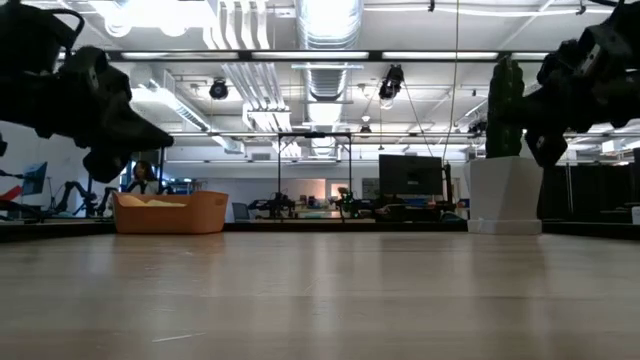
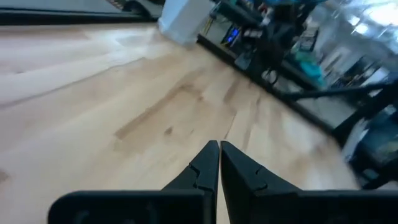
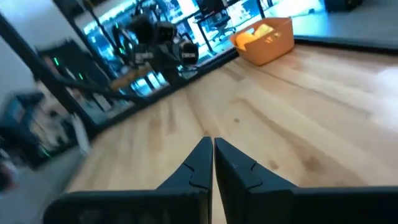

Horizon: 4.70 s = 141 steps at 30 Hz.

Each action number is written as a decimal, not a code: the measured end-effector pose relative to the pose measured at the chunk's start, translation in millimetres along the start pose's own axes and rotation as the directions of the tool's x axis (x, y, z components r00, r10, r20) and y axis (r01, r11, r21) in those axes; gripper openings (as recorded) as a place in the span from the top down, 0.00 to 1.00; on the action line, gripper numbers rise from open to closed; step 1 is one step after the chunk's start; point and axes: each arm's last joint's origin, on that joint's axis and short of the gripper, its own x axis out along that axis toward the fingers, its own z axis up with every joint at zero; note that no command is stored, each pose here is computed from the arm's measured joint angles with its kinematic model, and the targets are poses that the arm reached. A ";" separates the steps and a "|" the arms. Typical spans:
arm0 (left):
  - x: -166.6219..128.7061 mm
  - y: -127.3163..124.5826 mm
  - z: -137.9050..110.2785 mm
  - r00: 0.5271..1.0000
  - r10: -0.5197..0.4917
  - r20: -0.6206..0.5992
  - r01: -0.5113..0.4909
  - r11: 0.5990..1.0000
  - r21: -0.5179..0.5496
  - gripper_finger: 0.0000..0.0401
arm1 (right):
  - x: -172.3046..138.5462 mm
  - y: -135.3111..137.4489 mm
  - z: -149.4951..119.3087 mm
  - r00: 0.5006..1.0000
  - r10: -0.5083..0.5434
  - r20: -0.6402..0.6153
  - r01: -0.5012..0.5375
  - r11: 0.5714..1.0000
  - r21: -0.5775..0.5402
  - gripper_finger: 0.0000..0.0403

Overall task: Roll microfiber towels into tight, uniform cylinder then place into a basket
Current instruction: Return to Home Position

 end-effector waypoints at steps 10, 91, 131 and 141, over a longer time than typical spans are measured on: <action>9.7 6.9 -8.6 0.986 0.159 -0.045 -0.157 0.986 0.061 1.00 | 5.6 -3.3 -5.9 0.996 -0.040 -0.076 0.034 0.997 -0.074 0.97; -21.7 -7.4 19.5 0.954 -0.098 0.282 0.113 0.993 -0.037 1.00 | -10.3 25.4 -4.0 0.962 0.272 -0.014 -0.272 0.957 -0.096 0.97; -18.1 -9.3 21.0 0.953 -0.097 0.285 0.113 0.993 -0.039 1.00 | -7.8 24.6 -6.4 0.966 0.256 -0.046 -0.259 0.961 -0.095 0.97; -18.1 -9.4 21.0 0.953 -0.098 0.285 0.113 0.993 -0.038 1.00 | -7.8 24.6 -6.4 0.966 0.256 -0.046 -0.259 0.961 -0.096 0.97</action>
